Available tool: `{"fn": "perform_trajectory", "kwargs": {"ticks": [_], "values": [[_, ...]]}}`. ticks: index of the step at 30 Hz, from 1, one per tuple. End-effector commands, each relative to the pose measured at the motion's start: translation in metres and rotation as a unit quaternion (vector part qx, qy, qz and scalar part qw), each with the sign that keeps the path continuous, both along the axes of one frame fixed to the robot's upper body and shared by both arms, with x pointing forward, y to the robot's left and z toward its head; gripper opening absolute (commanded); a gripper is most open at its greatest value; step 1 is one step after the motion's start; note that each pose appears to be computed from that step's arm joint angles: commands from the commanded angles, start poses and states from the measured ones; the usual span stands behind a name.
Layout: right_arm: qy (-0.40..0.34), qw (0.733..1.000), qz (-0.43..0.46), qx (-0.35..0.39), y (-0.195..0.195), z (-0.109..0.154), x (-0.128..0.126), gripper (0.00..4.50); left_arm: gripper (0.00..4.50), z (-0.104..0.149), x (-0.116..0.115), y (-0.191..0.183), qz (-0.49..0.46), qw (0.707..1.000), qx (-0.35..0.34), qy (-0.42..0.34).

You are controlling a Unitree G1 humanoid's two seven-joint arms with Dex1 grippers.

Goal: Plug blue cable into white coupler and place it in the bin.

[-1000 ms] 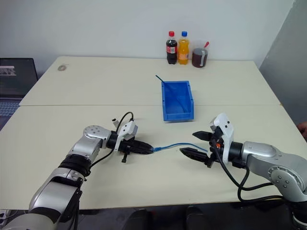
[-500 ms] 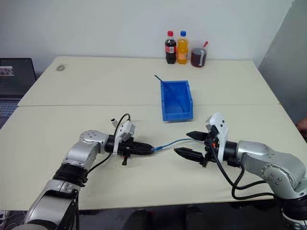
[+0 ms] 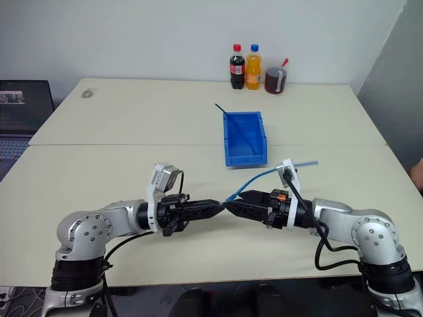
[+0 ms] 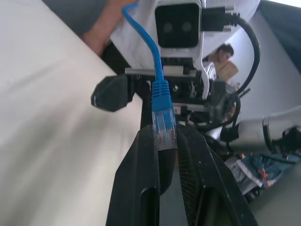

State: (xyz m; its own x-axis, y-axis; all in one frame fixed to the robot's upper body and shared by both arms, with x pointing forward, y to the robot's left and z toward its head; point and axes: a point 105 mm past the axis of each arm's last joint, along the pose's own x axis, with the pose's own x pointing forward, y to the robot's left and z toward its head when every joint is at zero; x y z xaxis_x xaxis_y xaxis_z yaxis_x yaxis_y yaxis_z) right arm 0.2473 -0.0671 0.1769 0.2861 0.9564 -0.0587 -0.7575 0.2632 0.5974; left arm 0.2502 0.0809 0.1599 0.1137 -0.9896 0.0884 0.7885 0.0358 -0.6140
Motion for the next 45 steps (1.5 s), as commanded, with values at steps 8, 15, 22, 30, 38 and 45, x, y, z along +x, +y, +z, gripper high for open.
{"fn": "perform_trajectory", "kwargs": {"ticks": [8,15,22,30,38,45], "values": [[0.01,0.999,0.03,0.028,0.005,0.013,-0.008,3.51,0.27,0.008,-0.01,-0.002,-0.001,1.0,-0.014,-0.004],[0.017,0.999,0.028,0.032,0.004,0.014,-0.007,2.12,0.27,0.009,-0.013,-0.003,-0.003,1.0,-0.016,-0.003],[0.019,0.999,0.026,0.028,0.004,0.012,-0.006,0.45,0.27,0.009,-0.012,-0.005,0.0,1.0,-0.017,-0.007],[0.023,0.999,0.019,0.025,0.003,0.013,0.0,0.13,1.19,0.01,-0.012,-0.003,0.002,1.0,-0.014,-0.017],[0.011,1.0,-0.015,0.01,-0.005,0.01,0.019,0.13,3.02,-0.012,-0.018,0.018,0.05,0.994,0.078,-0.062],[-0.009,0.999,-0.042,0.006,-0.013,0.011,0.041,0.13,4.41,-0.047,0.035,0.068,0.338,0.895,0.248,-0.155]]}}
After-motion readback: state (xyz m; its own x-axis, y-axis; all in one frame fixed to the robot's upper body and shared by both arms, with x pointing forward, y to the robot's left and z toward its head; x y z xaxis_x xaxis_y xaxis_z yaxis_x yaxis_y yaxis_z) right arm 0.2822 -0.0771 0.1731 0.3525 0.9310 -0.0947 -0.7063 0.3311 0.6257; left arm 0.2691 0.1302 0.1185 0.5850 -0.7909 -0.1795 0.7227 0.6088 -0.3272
